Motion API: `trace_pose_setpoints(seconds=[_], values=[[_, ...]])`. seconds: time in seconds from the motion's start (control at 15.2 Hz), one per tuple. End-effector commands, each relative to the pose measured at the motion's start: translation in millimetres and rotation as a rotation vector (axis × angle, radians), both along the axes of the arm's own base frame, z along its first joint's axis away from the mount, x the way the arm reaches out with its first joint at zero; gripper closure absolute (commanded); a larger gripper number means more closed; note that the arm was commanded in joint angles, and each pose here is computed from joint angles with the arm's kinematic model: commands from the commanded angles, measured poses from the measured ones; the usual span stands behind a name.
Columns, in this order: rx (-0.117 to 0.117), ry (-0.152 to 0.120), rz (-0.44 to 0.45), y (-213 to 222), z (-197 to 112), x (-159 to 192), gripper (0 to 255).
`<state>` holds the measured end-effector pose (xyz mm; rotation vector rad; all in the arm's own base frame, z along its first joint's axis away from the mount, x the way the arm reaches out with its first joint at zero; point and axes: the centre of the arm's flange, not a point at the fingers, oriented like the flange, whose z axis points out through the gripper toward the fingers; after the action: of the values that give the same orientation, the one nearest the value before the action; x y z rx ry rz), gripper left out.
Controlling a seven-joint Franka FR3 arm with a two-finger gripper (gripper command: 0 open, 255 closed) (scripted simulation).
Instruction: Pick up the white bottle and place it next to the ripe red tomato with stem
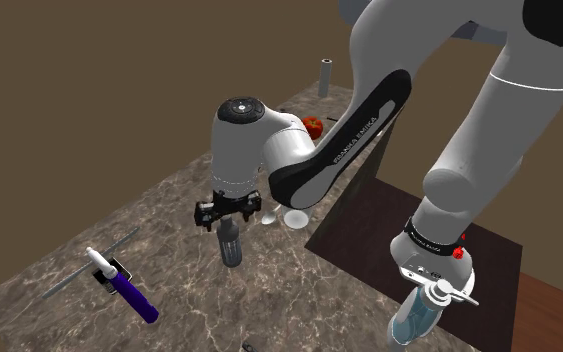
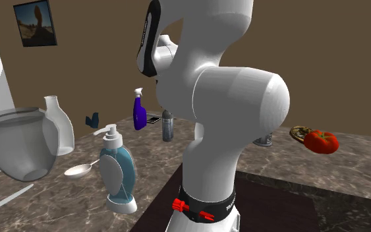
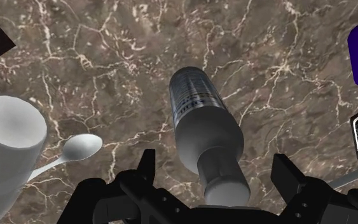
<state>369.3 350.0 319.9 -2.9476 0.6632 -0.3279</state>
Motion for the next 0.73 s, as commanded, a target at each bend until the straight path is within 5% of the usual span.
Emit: trace_pose_setpoints(seconds=[0.0,0.07,0.66], values=[[0.0,0.0,0.0,0.0,-0.1,0.0,0],[0.0,0.0,0.0,0.0,-0.1,0.0,255],[0.0,0.0,0.0,0.0,-0.1,0.0,255]])
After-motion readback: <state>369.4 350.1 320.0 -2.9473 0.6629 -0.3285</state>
